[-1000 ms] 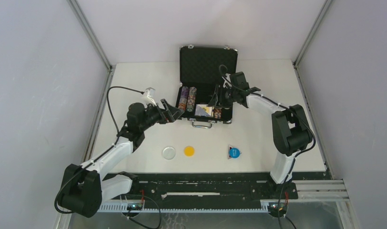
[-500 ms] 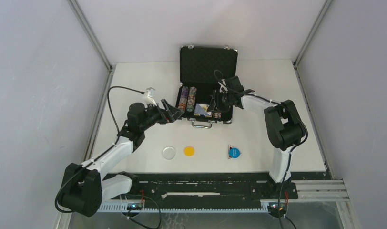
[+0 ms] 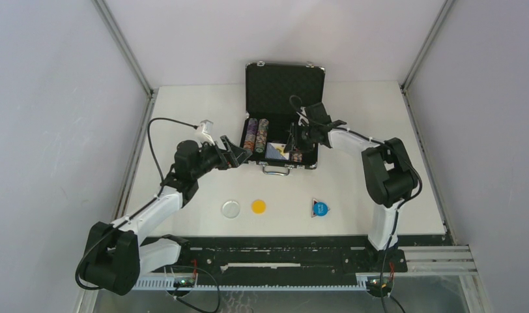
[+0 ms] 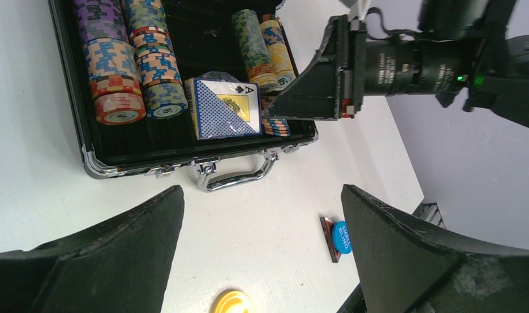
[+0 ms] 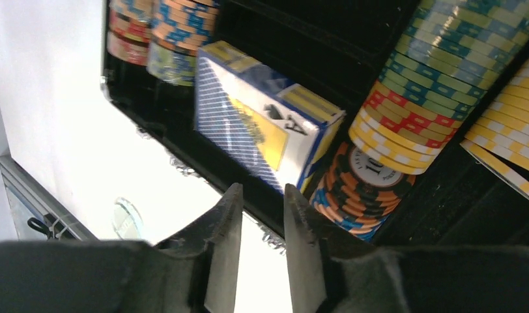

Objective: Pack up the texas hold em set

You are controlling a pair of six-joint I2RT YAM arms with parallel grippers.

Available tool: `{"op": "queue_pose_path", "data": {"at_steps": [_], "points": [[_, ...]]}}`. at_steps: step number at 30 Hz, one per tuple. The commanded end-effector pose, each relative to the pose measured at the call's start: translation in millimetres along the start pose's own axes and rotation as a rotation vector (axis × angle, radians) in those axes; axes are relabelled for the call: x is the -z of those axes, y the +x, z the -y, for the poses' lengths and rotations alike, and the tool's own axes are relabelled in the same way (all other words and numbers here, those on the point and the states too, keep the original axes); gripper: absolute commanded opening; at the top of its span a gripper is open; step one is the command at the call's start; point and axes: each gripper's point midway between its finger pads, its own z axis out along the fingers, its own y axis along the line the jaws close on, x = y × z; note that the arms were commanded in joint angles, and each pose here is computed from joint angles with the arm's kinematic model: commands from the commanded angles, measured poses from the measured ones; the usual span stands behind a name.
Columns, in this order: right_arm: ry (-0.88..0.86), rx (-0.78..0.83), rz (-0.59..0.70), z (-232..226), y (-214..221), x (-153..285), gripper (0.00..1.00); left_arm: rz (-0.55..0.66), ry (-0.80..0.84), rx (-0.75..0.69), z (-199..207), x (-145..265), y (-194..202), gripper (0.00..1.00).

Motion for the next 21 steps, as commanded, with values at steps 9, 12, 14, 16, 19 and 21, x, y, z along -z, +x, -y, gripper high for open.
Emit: {"op": "queue_pose_path", "data": {"at_steps": [9, 12, 14, 16, 19, 21], "points": [[-0.072, 0.099, 0.145, -50.9, -42.2, 15.5, 0.00, 0.025, 0.035, -0.032, 8.5, 0.0, -10.4, 0.94], [0.021, 0.079, 0.112, -24.0, -32.8, -10.5, 0.00, 0.024, 0.033, -0.036, 8.7, 1.2, -10.1, 0.94], [0.062, 0.052, 0.059, -6.3, -17.8, -27.4, 0.00, 0.026, 0.031, -0.041, 8.9, 2.0, -10.9, 0.94], [0.090, 0.042, 0.021, 4.4, -5.0, -38.6, 0.00, 0.024, 0.028, -0.041, 8.3, 1.8, -10.5, 0.94], [0.160, 0.074, 0.020, 12.7, 2.6, -46.0, 0.00, 0.019, 0.031, -0.035, 7.9, 0.5, -9.4, 0.94], [0.151, 0.093, 0.040, 5.0, -2.4, -41.2, 0.00, 0.018, 0.034, -0.032, 8.0, -0.6, -9.0, 0.94]]}}
